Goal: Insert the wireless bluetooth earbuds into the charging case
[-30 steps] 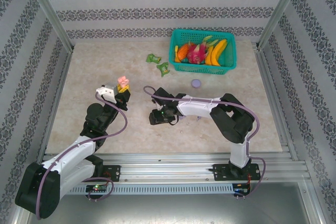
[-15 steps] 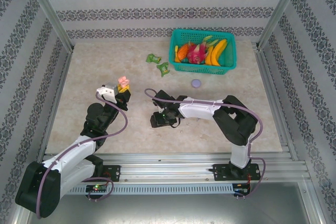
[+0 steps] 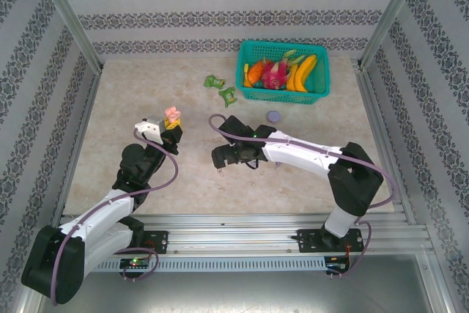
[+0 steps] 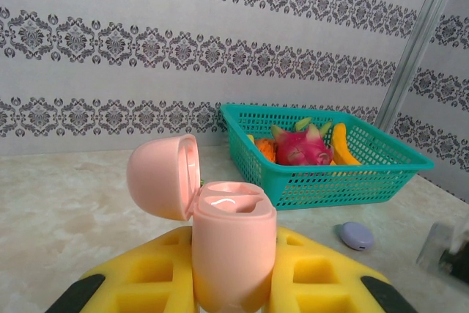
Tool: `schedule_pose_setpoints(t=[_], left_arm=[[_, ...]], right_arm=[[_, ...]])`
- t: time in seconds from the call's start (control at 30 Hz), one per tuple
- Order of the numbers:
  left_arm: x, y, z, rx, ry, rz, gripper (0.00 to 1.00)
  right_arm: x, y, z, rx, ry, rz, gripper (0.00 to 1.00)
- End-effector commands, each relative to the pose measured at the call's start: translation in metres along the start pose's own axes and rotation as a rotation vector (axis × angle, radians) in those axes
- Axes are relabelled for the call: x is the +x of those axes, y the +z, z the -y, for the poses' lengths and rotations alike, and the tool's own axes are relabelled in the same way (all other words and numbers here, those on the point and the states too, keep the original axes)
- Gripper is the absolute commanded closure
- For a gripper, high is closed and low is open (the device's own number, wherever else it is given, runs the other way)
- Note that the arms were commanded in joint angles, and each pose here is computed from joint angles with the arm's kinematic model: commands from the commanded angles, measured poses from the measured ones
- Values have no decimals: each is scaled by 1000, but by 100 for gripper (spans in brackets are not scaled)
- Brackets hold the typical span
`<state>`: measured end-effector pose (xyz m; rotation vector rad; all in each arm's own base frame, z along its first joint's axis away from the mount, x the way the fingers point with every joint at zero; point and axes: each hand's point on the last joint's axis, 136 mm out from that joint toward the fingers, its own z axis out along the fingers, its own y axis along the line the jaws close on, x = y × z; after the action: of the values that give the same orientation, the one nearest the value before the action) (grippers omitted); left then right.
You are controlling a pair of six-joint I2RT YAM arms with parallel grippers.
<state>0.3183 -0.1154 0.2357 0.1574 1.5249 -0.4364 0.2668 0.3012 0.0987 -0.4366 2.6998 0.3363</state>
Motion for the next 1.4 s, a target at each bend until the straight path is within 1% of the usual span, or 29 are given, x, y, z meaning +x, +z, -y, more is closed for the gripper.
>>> schedule_pose_setpoints(t=[0.0, 0.07, 0.13, 0.17, 0.27, 0.33, 0.53, 0.6, 0.67, 0.7, 0.8, 0.87, 0.93, 1.03, 1.17, 1.37], left_arm=[[-31, -1, 3, 18, -5, 99, 100], [-33, -1, 4, 19, -3, 102, 100], [-34, -2, 4, 19, 0, 105, 100], [-34, -2, 4, 19, 1, 106, 100], [-34, -3, 5, 21, 2, 107, 100], [-33, -3, 5, 21, 0, 102, 100], [-32, -3, 4, 21, 0, 103, 100], [-32, -3, 4, 21, 1, 104, 100], [-33, -3, 4, 20, 0, 104, 100], [-33, -3, 4, 20, 1, 105, 100], [-33, -3, 4, 18, 2, 103, 100], [-33, -4, 4, 17, 3, 103, 100], [-33, -4, 4, 16, 2, 104, 100], [-33, -3, 4, 16, 0, 101, 100], [-34, -3, 4, 18, 0, 104, 100], [-33, -4, 4, 18, 0, 104, 100]], right_arm=[[-21, -29, 20, 139, -73, 107, 2], [-33, -43, 28, 211, -103, 180, 2], [-48, -63, 38, 312, -112, 297, 2], [-53, -70, 42, 343, -116, 328, 2], [-65, -85, 46, 376, -132, 390, 2], [-68, -87, 47, 362, -130, 391, 2], [-56, -73, 34, 182, -129, 312, 2], [-46, -63, 24, 105, -147, 265, 2], [-37, -51, 17, 68, -162, 203, 3], [-32, -45, 12, 46, -171, 166, 7], [-20, -30, 2, 25, -175, 97, 17], [-14, -20, -4, 22, -172, 52, 21], [-5, -9, -8, 29, -169, -13, 29], [8, 7, -14, 47, -177, -90, 34], [20, 22, -19, 86, -190, -157, 41], [28, 36, -28, 112, -189, -192, 51]])
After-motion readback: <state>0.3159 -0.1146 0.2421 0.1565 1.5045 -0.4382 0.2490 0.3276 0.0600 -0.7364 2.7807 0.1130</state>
